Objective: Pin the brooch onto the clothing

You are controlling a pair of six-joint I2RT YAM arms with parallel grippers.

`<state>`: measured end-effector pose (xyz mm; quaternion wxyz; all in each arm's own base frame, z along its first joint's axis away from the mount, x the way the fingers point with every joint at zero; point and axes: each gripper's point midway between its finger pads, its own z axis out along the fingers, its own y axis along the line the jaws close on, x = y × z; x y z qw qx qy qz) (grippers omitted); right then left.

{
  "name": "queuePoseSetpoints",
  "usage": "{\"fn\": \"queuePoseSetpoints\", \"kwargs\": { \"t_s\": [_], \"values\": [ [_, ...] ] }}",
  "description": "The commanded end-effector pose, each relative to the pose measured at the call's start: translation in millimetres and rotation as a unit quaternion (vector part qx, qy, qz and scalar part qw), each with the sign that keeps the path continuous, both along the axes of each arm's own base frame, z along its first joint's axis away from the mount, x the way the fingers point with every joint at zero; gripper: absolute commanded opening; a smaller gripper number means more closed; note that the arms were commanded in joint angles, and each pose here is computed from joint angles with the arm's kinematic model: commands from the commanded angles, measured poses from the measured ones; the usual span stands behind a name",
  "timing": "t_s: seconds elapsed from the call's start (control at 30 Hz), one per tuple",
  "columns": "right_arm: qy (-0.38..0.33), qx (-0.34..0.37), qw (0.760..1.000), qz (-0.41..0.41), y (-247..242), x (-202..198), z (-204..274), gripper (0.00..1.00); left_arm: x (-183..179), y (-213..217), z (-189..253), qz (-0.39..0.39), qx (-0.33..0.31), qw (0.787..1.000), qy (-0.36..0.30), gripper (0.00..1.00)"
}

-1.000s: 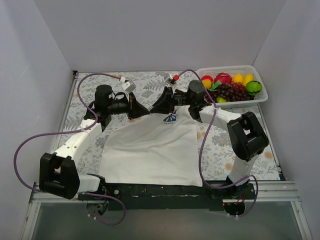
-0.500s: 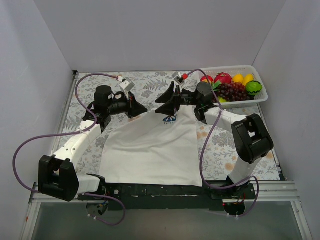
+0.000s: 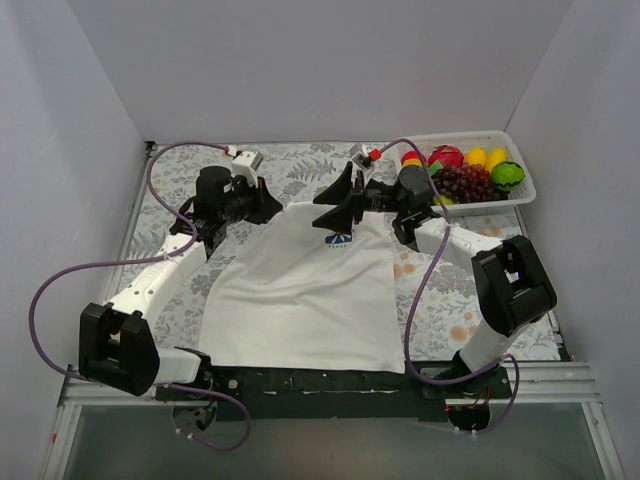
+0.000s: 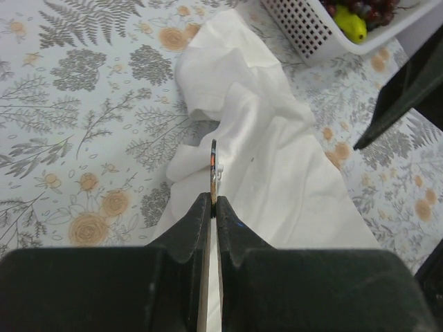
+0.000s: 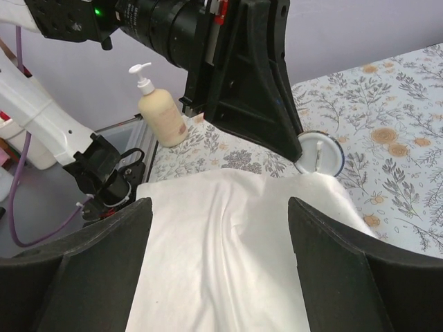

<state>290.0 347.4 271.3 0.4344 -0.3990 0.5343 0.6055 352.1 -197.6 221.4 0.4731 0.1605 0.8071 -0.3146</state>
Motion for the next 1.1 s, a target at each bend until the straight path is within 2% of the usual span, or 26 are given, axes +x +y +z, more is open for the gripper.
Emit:
{"fn": "queuePoseSetpoints", "kwargs": {
  "t_s": [0.0,0.33,0.37,0.47,0.63,0.77,0.8,0.83,0.9,1.07],
  "values": [
    [-0.024,0.002,1.0,-0.012,-3.9,-0.7,7.5,0.86,22.6,16.9,11.3,0.085,0.025,0.996,-0.001,0.0],
    [-0.003,-0.028,0.999,-0.024,-12.2,-10.0,-18.2,0.86,43.4,14.5,12.1,0.113,0.024,0.993,0.011,0.0],
    [0.015,-0.042,0.999,-0.028,-14.3,-12.1,-30.0,0.87,47.8,15.9,6.4,0.121,0.03,0.992,0.019,0.0],
    [0.007,-0.068,0.997,-0.048,-18.1,-11.1,-44.6,0.87,59.2,16.7,9.9,0.137,0.031,0.99,0.023,0.0],
    [0.026,-0.156,0.983,-0.095,-23.0,-14.7,-91.0,0.86,83.0,15.4,-7.0,0.159,0.041,0.985,0.049,0.0],
    [0.063,-0.232,0.959,-0.147,-29.7,-15.7,-131.3,0.83,109.1,13.5,-14.3,0.17,0.029,0.982,0.071,0.0],
    [0.076,-0.261,0.941,-0.199,-39.4,-1.9,-144.4,0.8,112.6,15.1,-17.8,0.173,0.025,0.982,0.078,0.0],
    [0.106,-0.298,0.924,-0.216,-49.1,-3.0,-159.4,0.79,118.5,19.6,-24.5,0.18,0.023,0.98,0.087,0.0],
    [0.12,-0.342,0.894,-0.262,-65.6,6.6,-178.6,0.76,128.2,22.6,-21.2,0.188,0.013,0.978,0.088,0.0],
    [0.135,-0.4,0.852,-0.309,-93.6,6.4,-202.7,0.74,155.6,43.3,-34.0,0.229,0.002,0.967,0.109,0.0]
  ]
}}
